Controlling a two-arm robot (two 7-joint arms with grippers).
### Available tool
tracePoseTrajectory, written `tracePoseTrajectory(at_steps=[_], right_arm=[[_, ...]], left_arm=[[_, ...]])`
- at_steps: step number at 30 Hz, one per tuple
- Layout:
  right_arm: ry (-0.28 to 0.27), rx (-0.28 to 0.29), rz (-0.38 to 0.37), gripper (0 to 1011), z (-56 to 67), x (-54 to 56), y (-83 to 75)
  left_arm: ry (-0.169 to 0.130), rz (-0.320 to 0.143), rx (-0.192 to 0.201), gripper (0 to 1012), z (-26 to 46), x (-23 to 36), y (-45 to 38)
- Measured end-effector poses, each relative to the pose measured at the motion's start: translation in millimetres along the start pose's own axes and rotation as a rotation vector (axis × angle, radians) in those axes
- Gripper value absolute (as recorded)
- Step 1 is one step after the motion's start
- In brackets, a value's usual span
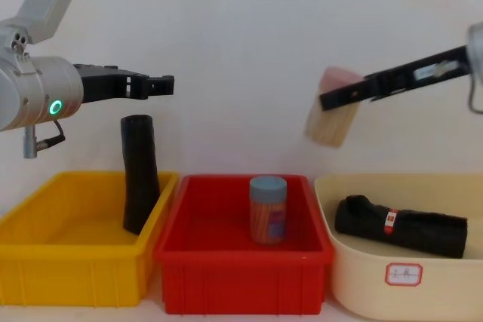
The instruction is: Pick up the garbage bag with the one hand and transfer it to the other hand.
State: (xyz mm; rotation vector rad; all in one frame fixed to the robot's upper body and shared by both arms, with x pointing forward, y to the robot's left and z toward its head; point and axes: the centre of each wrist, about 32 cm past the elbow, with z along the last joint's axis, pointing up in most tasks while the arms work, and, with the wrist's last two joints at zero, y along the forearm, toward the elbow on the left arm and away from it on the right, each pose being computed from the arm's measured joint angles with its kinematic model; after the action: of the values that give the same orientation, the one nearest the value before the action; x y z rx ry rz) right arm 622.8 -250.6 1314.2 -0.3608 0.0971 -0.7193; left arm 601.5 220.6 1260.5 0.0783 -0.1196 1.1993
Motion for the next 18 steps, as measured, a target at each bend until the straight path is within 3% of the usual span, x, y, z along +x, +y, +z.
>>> tracePoseTrajectory(at_steps=[7,14,18], right_arm=[[0.022,0.025,-0.071,647,-1.0,7.0,-33.1],[0.047,-0.005,-0.128,647,-15.0,9.1,-56.2],[0.066,-0.032,-0.163,647,-29.2,8.4,-67.4]], left_arm=[[0.0,0.0,0.0,1002,0.0,0.0,0.0],[0.0,0.0,0.0,1002,0.0,0.0,0.0],[0.0,0.0,0.0,1002,0.0,0.0,0.0]])
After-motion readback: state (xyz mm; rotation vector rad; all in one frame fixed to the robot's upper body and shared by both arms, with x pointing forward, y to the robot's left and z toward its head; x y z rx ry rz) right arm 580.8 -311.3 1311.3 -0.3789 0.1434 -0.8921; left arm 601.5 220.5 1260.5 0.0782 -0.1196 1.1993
